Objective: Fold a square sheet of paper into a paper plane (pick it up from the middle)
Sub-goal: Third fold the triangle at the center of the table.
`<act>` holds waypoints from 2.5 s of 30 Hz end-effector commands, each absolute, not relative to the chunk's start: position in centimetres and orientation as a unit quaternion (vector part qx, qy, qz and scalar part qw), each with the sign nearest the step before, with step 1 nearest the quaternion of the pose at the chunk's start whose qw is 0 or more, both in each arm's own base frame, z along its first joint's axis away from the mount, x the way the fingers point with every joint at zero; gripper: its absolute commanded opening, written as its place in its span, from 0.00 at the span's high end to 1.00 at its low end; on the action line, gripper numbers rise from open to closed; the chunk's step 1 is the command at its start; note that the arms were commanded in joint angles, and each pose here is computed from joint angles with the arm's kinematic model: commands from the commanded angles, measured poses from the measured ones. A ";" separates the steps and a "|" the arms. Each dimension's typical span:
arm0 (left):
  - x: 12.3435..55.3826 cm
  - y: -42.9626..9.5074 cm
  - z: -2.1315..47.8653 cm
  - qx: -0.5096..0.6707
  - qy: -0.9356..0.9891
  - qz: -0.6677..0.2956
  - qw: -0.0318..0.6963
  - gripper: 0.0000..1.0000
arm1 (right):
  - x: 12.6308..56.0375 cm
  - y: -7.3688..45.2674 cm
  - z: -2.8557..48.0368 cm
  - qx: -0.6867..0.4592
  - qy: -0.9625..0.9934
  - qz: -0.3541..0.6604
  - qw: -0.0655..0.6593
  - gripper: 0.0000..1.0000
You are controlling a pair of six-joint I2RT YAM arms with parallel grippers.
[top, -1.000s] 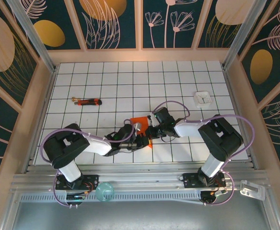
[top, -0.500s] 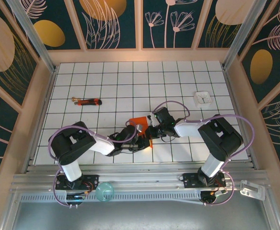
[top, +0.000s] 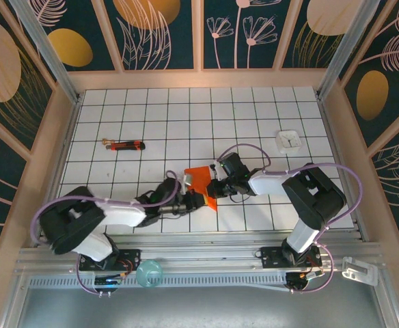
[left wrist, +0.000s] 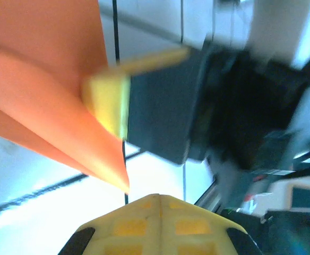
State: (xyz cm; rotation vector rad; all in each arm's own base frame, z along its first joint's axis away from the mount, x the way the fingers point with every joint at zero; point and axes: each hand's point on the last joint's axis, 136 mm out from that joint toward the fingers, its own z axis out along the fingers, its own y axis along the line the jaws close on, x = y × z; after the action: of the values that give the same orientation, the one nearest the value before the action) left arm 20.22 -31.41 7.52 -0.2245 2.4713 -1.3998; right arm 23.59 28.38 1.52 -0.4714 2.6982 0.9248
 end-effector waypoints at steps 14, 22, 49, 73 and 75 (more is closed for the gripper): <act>30.1 -31.4 1.1 -0.043 0.924 -0.367 0.096 1.00 | 21.8 25.4 -2.1 -0.141 0.955 0.252 0.071 1.00; 29.6 -31.2 -1.8 -0.005 0.943 -0.326 0.063 1.00 | 22.6 26.5 -0.3 -0.157 0.947 0.268 0.082 1.00; 28.6 -30.7 -3.7 0.010 0.950 -0.311 0.041 1.00 | 24.0 27.4 0.7 -0.174 0.943 0.268 0.091 1.00; 28.4 -30.5 -4.2 0.011 0.950 -0.309 0.036 1.00 | 24.8 28.1 1.6 -0.177 0.938 0.282 0.098 1.00; 28.3 -30.5 -4.2 0.011 0.951 -0.308 0.036 1.00 | 24.9 28.2 1.8 -0.178 0.937 0.285 0.098 1.00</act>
State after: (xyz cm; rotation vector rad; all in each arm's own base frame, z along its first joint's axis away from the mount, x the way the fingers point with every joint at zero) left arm 31.75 -32.98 1.26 0.0684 2.7051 -1.0986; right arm 24.21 28.19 1.96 -0.5150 2.7699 0.8619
